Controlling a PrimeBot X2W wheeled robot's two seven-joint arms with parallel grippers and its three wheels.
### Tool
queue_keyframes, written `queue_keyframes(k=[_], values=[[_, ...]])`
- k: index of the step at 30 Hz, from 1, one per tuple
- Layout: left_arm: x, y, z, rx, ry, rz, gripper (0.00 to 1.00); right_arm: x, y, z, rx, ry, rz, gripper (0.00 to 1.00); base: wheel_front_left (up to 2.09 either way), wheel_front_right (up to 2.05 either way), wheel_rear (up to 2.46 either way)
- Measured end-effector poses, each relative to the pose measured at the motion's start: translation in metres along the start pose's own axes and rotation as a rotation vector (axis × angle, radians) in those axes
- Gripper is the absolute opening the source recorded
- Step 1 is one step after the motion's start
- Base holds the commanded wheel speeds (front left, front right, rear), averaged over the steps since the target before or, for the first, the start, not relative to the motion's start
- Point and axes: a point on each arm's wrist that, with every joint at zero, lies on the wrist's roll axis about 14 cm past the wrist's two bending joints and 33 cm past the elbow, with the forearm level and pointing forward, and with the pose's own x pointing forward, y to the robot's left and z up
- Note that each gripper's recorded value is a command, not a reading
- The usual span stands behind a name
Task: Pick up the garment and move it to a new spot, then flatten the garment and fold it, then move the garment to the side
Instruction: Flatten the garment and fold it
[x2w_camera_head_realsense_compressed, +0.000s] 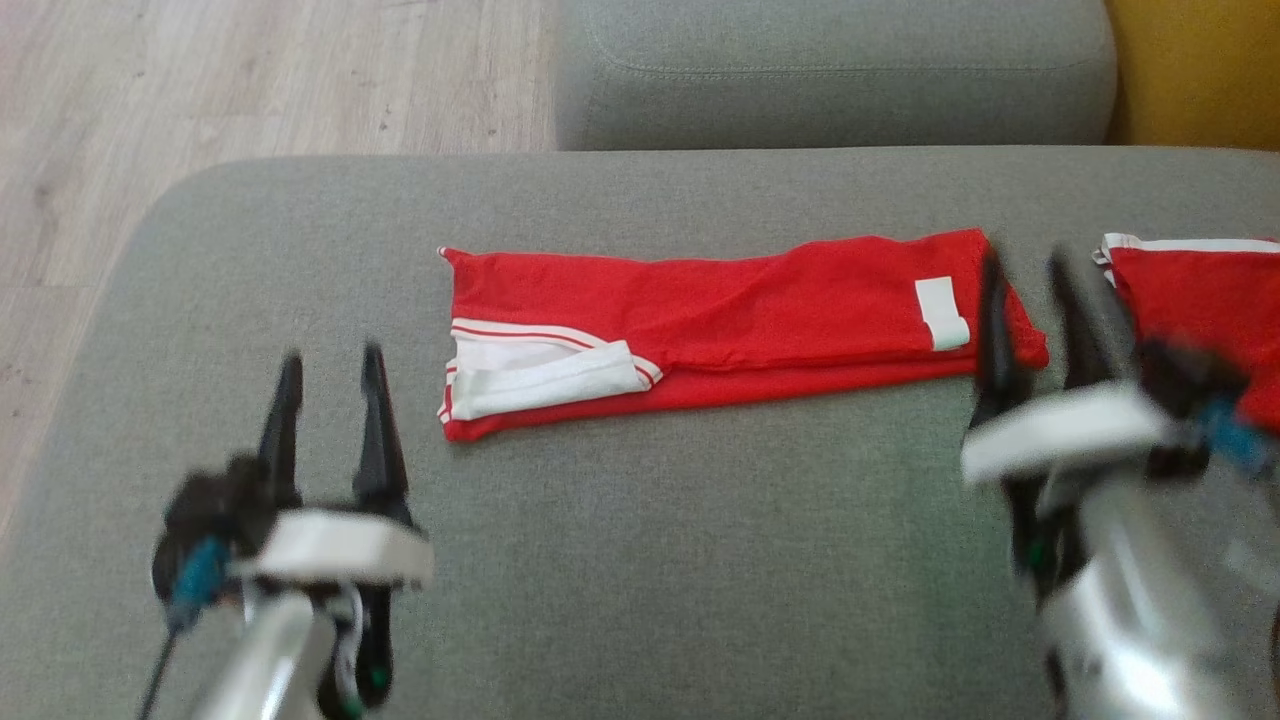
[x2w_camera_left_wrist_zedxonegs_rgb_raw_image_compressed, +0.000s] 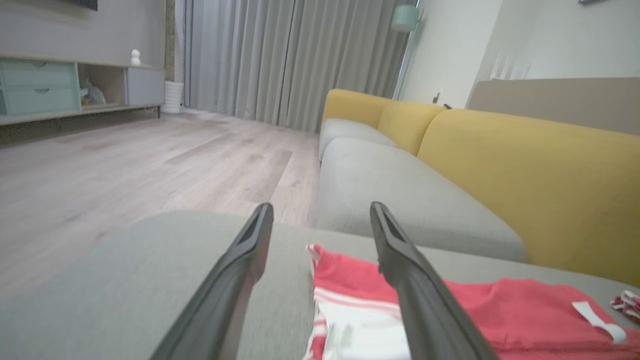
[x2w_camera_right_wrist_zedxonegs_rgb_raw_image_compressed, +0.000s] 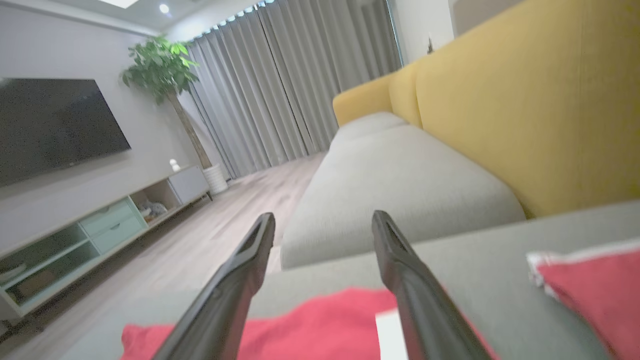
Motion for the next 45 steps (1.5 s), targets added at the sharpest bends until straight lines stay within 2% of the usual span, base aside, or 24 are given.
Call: queue_keyframes(k=[4,8,14,19,24,28,32,36,43,44,45], values=[[-0.023,0.011,-0.025,-0.020,0.049,0.057,1.00,-0.038,-0.010,-0.032,-0.015,0.069,-0.047,1.00,0.00,0.00,0.00],[-0.029,0.012,-0.034,-0.021,0.060,0.062,1.00,-0.042,0.000,-0.037,-0.003,0.075,-0.020,1.00,0.00,0.00,0.00],[-0.026,0.015,-0.040,-0.023,0.067,0.061,1.00,-0.036,-0.002,-0.040,0.003,0.078,-0.025,1.00,0.00,0.00,0.00],[-0.018,0.014,-0.047,-0.006,0.084,0.040,1.00,-0.025,-0.019,-0.052,-0.063,0.120,-0.060,1.00,0.00,0.00,0.00],[0.003,0.016,-0.047,-0.005,0.074,0.040,1.00,0.016,-0.041,-0.050,-0.142,0.133,-0.102,1.00,0.00,0.00,0.00],[0.010,0.019,-0.062,-0.004,0.114,0.040,1.00,0.034,-0.078,-0.067,-0.179,0.228,-0.208,1.00,0.00,0.00,0.00],[0.014,0.024,-0.068,-0.005,0.128,0.049,1.00,0.026,-0.109,-0.104,-0.185,0.387,-0.303,1.00,0.00,0.00,0.00],[0.014,0.032,-0.070,0.013,0.136,0.065,1.00,0.016,-0.113,-0.134,-0.184,0.496,-0.320,1.00,0.00,0.00,0.00],[0.013,0.038,-0.071,0.017,0.139,0.081,1.00,0.019,-0.112,-0.143,-0.193,0.540,-0.316,1.00,0.00,0.00,0.00],[0.013,0.038,-0.071,0.017,0.138,0.082,1.00,0.021,-0.110,-0.143,-0.192,0.542,-0.309,0.46,0.00,0.00,0.00],[0.014,0.038,-0.071,0.017,0.138,0.080,1.00,0.022,-0.110,-0.142,-0.192,0.537,-0.307,0.00,0.00,0.00,0.00]])
